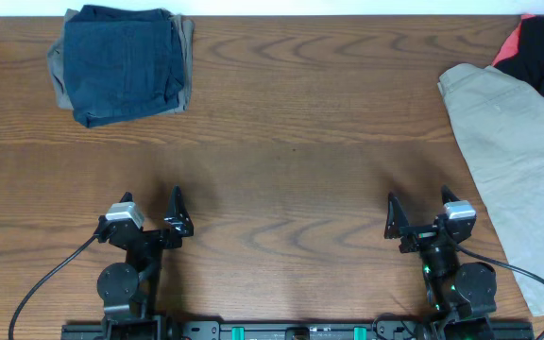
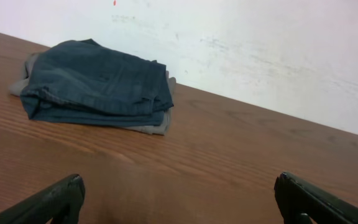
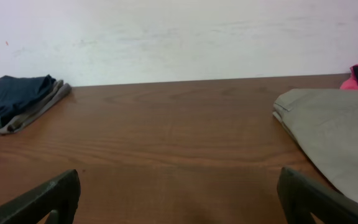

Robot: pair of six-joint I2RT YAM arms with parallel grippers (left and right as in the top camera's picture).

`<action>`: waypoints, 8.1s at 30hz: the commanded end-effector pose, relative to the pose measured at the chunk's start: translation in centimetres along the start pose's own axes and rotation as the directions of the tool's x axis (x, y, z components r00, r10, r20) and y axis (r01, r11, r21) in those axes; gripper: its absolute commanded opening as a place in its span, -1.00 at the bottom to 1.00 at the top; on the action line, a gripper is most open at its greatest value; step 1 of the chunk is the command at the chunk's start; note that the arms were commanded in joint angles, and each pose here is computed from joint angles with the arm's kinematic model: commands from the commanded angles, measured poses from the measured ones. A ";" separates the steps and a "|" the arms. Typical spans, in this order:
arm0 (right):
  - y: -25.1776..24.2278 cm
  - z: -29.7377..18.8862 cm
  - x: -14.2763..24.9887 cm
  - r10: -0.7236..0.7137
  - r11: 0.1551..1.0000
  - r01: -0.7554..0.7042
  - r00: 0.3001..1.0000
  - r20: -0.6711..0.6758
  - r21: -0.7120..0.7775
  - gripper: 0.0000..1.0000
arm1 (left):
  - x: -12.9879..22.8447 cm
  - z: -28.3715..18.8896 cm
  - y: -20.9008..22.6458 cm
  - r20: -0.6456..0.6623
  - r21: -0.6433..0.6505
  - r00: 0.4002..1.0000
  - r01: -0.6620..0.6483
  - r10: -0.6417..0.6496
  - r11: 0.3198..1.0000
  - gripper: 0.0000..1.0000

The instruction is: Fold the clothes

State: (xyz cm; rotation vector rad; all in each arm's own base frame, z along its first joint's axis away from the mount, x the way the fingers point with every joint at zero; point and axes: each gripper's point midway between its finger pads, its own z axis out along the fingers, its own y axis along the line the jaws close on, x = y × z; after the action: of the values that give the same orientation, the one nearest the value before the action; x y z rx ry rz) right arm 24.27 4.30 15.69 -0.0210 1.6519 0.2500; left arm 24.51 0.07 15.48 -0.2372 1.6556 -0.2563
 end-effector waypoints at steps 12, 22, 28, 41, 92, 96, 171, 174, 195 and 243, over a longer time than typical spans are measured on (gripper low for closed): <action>0.2 0.0 0.1 0.009 1.000 -0.009 1.000 -0.003 -0.008 0.98 | 1.6 0.1 0.3 -0.052 -0.003 0.999 0.000 0.000 1.000 0.96; 0.2 0.0 0.1 0.009 1.000 -0.009 1.000 -0.003 -0.008 0.99 | 1.6 0.1 0.3 -0.052 -0.003 0.999 0.000 0.000 1.000 0.96; 0.2 0.0 0.1 0.009 1.000 -0.009 1.000 -0.003 -0.008 0.99 | 1.6 0.1 0.3 -0.052 -0.003 0.999 0.000 0.000 1.000 0.95; 0.2 0.0 0.1 0.009 1.000 -0.009 1.000 -0.003 -0.008 0.99 | 1.6 0.1 0.3 -0.052 -0.003 0.999 0.000 0.000 1.000 0.96; -10.2 19.1 -9.4 0.053 0.847 0.405 0.582 -0.811 0.345 0.99 | 1.6 0.1 0.3 -0.052 -0.003 0.999 0.000 0.000 1.000 0.96; -12.0 21.1 -6.2 0.074 0.839 0.424 0.531 -0.844 0.340 0.98 | 1.6 0.1 0.3 -0.052 -0.003 0.999 0.000 0.000 1.000 0.96; -21.9 24.3 4.3 0.242 0.799 0.389 0.489 -0.838 0.459 -0.98 | 1.6 0.1 0.3 -0.052 -0.003 0.999 0.000 0.000 1.000 0.96; -20.5 24.2 1.4 0.269 0.795 0.338 0.548 -0.792 0.504 -0.98 | 1.6 0.1 0.3 -0.052 -0.003 0.999 0.000 0.000 1.000 0.96; 8.6 25.3 -5.1 -0.107 0.992 0.018 0.627 -0.772 -0.123 -0.98 | 1.6 0.1 0.3 -0.052 -0.003 0.999 0.000 0.000 1.000 0.96; 29.1 14.6 2.8 -0.386 0.888 -0.064 0.434 -0.814 -0.456 -0.45 | 1.6 0.1 0.3 -0.052 -0.003 0.999 0.000 0.000 1.000 0.96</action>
State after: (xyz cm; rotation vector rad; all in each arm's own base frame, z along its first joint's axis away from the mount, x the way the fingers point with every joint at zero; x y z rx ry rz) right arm 32.89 35.84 17.52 -0.8664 2.5953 0.5431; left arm 24.50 0.07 15.46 -0.2373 1.6591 -0.2562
